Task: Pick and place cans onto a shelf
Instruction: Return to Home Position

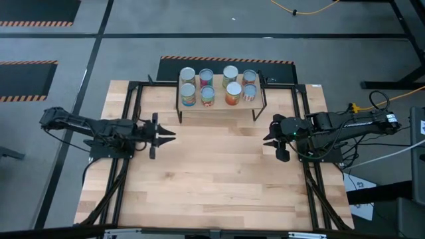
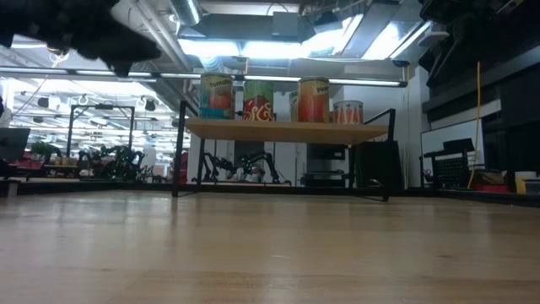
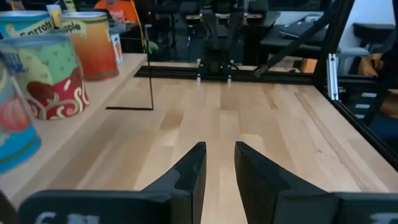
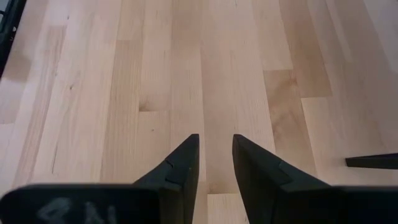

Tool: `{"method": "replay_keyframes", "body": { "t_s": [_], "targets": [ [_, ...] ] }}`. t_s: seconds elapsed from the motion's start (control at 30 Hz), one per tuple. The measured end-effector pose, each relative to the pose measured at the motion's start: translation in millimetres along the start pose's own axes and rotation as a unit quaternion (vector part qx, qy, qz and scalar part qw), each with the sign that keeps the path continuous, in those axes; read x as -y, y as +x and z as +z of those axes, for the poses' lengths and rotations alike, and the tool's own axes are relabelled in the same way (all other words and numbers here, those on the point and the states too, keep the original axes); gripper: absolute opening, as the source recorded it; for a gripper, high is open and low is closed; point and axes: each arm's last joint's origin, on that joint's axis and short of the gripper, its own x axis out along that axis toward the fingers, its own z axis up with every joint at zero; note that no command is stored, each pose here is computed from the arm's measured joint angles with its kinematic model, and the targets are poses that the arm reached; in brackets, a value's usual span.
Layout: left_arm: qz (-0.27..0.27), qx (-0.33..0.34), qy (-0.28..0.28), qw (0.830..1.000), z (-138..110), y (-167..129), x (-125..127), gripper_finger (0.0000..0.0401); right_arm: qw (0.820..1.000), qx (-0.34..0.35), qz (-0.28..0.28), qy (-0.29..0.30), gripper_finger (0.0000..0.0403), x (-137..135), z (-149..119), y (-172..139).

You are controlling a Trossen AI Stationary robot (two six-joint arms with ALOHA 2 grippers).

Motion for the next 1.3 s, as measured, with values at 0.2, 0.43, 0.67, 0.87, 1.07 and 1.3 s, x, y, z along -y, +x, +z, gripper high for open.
{"method": "replay_keyframes", "body": {
  "t_s": [0.2, 0.43, 0.67, 0.87, 1.07, 1.3],
  "targets": [
    [-0.003, 0.037, -0.009, 0.999, -15, -12, -4, 0.0078, 1.0, 0.0, 0.0, 0.0, 0.0101, 0, 0, 0],
    [-0.005, 0.09, -0.006, 0.996, -21, -26, -8, 0.0078, 1.0, 0.0, 0.0, 0.0, 0.0101, 0, 0, 0],
    [-0.017, 0.117, 0.002, 0.993, -37, -31, -10, 0.0078, 1.0, 0.0, 0.0, 0.0, 0.0101, 0, 0, 0],
    [-0.018, 0.131, -0.001, 0.991, -47, -30, -10, 0.0078, 1.0, 0.0, 0.0, 0.0, 0.0101, 0, 0, 0],
    [-0.018, 0.136, 0.023, 0.99, -47, -31, -10, 0.0078, 1.0, 0.0, 0.0, 0.0, 0.0101, 0, 0, 0],
    [-0.024, 0.14, 0.046, 0.989, -46, -32, -10, 0.0078, 1.0, 0.0, 0.0, 0.0, 0.0101, 0, 0, 0]
  ]
}}
